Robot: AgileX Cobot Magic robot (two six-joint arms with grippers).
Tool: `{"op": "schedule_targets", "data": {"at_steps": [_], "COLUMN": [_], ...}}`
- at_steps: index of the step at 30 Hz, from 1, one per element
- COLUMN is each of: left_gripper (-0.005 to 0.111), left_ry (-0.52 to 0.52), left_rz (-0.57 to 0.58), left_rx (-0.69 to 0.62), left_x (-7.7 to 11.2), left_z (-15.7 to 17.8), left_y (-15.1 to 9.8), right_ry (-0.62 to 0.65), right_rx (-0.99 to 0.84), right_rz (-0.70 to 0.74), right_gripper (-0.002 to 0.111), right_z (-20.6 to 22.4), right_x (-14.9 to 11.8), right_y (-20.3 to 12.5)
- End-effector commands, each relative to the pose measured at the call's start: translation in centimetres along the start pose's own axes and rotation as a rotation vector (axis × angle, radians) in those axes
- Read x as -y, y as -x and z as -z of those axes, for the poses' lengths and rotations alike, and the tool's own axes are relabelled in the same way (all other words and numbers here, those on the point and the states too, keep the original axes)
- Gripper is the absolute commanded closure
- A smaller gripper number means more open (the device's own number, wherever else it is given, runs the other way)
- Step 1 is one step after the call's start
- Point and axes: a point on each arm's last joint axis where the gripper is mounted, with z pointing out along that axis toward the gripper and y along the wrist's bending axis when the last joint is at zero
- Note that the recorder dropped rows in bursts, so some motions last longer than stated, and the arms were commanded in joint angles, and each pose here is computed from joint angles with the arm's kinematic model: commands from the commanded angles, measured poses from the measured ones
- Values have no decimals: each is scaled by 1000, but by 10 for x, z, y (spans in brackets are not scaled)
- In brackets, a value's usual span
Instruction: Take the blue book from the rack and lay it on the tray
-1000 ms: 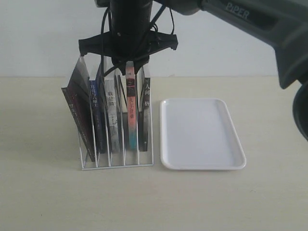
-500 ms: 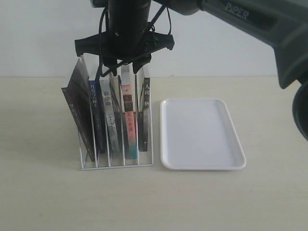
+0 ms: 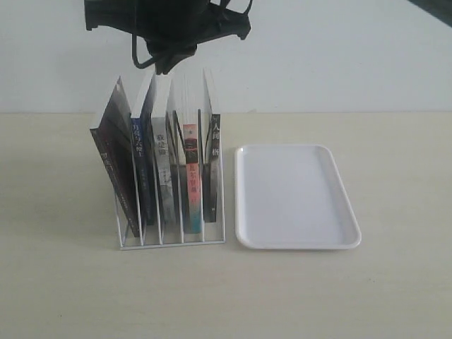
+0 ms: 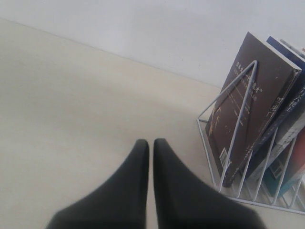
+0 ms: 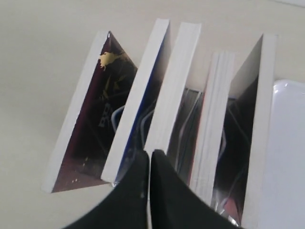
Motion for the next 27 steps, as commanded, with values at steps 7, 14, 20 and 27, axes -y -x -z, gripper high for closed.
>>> {"op": "schedule_targets", "data": {"at_steps": [7, 14, 20, 27], "left_gripper": [103, 103, 103, 103], "left_ry": [-4, -4, -4, -4], "left_rz": [-3, -3, -3, -3], "left_rx": [11, 11, 11, 11], "left_x": [0, 0, 0, 0], "left_z": [0, 0, 0, 0], "left_y": [0, 0, 0, 0], "right_ry": [30, 18, -3, -27], "right_rx": [11, -23, -58, -90], "right_rz": [3, -2, -20, -28], "right_gripper": [69, 69, 69, 69], "right_z": [5, -14, -36, -54], "right_x": [-2, -2, -1, 0], "right_y": [2, -2, -7, -11]}}
